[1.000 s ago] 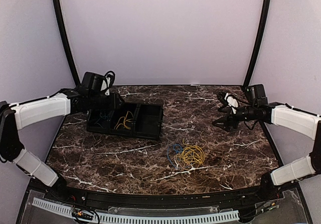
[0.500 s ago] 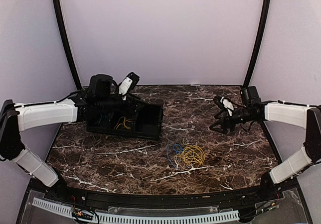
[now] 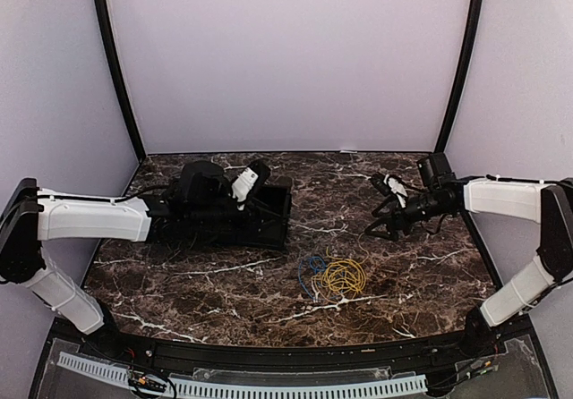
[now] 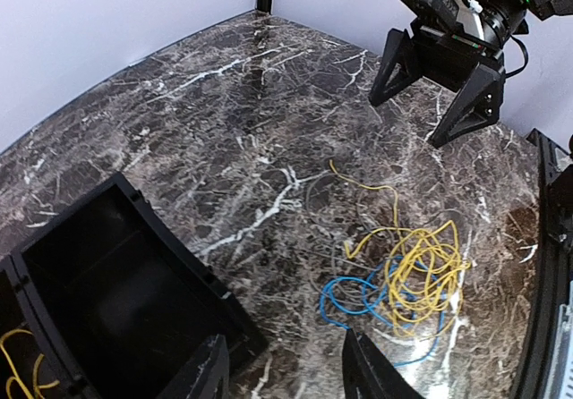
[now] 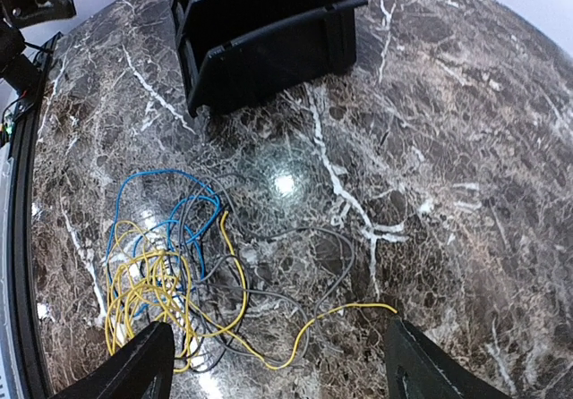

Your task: Untangle the cables

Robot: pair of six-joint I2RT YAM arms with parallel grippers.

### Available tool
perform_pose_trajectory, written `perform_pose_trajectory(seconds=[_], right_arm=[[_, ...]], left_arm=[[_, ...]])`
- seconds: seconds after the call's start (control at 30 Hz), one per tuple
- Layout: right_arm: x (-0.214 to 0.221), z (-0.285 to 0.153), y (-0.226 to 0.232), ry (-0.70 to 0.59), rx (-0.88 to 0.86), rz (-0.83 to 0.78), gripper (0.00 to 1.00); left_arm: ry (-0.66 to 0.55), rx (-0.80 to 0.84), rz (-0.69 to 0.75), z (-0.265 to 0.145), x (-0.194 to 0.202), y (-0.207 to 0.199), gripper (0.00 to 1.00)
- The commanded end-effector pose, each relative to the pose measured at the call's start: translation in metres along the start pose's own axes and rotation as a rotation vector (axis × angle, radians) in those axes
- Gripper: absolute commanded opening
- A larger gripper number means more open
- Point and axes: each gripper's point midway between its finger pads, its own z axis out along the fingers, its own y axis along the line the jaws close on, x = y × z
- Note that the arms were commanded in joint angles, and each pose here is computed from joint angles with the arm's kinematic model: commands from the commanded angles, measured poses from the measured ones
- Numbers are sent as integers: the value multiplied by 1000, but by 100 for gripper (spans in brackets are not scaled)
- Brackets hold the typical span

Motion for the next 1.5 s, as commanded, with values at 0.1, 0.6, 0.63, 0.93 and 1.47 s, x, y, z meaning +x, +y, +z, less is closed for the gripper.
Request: perform_pose_trajectory(seconds=[0.1,0.6,0.63,0.93,1.47], right_arm=[[-18,-18,8,-46,66,-137,80],[41,25,55,224,-128,-122,72],[42,28,54,230,-126,-124,72],[37,46,67,259,-189,-143,67],[-10,16,99,207,-270,-200,0]], left_arm=[[-11,33,-229,-8,8,-35,44],[2,69,-170,21,29,-93,45],[-1,77,-171,24,28,-96,45],[16,97,-193,31,41,-108,45],[-102,94,-44,52,37,-128,54]])
